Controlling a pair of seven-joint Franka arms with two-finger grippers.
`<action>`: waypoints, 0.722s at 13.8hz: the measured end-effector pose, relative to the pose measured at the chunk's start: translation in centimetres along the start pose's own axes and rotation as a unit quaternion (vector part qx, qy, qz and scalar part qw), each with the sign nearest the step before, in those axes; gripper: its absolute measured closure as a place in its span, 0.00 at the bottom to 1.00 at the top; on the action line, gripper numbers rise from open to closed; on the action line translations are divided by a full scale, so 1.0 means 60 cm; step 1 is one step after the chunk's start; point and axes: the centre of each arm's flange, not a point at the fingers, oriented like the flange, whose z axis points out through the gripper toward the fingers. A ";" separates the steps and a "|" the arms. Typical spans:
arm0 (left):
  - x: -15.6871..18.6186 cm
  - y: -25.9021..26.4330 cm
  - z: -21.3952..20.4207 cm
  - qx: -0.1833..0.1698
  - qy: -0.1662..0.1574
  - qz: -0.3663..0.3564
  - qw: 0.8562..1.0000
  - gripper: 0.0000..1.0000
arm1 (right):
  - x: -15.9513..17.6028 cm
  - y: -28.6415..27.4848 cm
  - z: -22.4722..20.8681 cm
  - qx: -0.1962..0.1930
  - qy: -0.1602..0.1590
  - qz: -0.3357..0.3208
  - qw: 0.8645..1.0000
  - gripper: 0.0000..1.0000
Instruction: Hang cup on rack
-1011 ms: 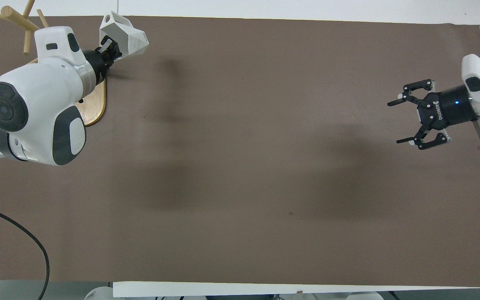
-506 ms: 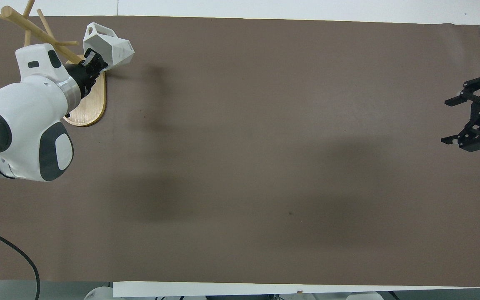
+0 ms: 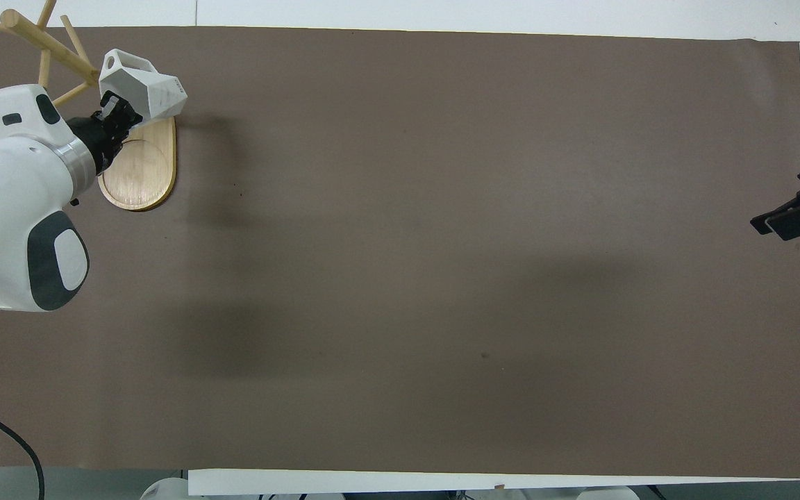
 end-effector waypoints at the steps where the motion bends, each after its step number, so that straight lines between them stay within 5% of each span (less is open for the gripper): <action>1: 0.003 -0.005 0.001 0.002 0.001 0.002 1.000 0.96 | -0.004 -0.010 -0.023 -0.002 -0.004 0.052 0.999 0.00; 8: 0.038 -0.037 0.019 0.017 0.008 0.007 1.000 0.96 | -0.012 -0.055 -0.074 -0.028 -0.019 0.217 0.976 0.00; 10: 0.038 -0.038 0.020 0.019 0.007 0.007 1.000 0.78 | -0.011 -0.055 -0.073 -0.027 -0.020 0.224 0.974 0.00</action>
